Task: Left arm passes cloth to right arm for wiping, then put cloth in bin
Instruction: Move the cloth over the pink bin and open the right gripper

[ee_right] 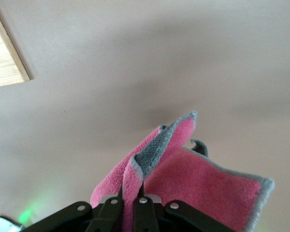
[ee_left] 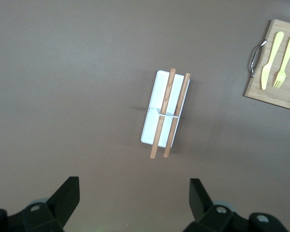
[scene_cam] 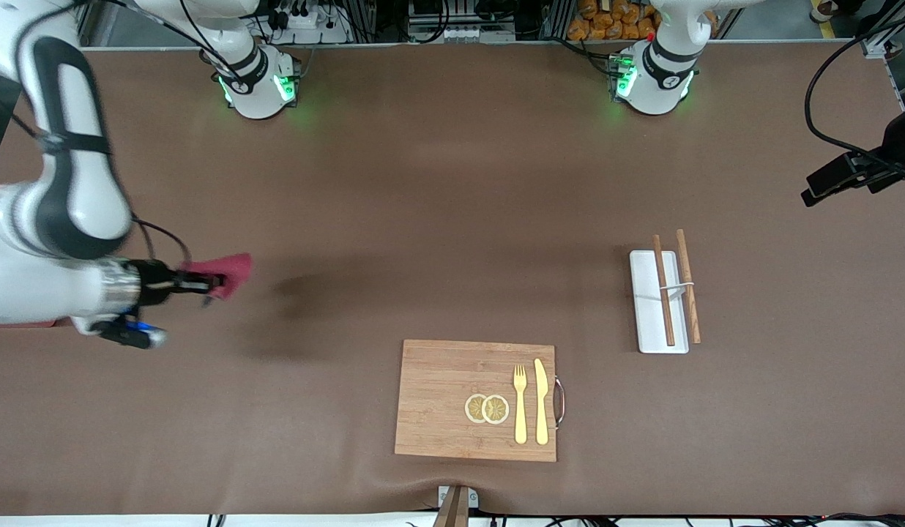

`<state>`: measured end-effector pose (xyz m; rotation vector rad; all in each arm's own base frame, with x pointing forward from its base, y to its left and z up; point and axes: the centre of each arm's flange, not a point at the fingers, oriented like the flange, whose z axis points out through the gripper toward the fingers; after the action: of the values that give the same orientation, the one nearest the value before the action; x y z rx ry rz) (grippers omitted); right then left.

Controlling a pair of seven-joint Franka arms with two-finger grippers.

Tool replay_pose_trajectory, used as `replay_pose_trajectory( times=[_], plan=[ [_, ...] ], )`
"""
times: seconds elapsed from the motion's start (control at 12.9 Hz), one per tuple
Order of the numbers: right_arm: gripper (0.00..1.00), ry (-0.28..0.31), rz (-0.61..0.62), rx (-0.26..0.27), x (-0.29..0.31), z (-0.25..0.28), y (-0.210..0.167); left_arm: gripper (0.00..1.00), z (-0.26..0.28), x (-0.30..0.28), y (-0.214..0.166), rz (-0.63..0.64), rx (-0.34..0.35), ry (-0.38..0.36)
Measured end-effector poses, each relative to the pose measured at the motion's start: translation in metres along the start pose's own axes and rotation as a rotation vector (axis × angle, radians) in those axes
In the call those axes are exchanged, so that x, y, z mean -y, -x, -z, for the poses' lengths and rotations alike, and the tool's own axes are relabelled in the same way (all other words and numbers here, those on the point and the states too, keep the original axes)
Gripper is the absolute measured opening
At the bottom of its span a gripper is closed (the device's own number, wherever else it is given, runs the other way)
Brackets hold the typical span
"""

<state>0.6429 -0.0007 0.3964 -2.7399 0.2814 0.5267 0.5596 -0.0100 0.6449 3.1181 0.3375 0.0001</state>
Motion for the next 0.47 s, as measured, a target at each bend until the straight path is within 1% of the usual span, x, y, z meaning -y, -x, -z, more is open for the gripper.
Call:
replay_pose_trajectory(
  times=[0.08,0.23,0.39,0.47],
  plan=[
    [0.04,-0.017,0.001,0.017,-0.031,0.015,0.004,1.0,0.0,0.0,0.0,0.0,0.0,0.0],
    [0.04,-0.049,0.031,0.057,-0.115,0.035,0.012,1.0,0.001,0.0,0.0,0.0,-0.001,0.0],
    [0.04,-0.038,0.066,0.083,-0.206,0.052,0.03,1.0,0.002,0.002,0.0,0.003,-0.004,0.001],
    [0.04,-0.036,0.097,0.081,-0.246,0.062,0.041,1.0,0.002,0.002,0.0,0.004,-0.005,0.001]
  ],
)
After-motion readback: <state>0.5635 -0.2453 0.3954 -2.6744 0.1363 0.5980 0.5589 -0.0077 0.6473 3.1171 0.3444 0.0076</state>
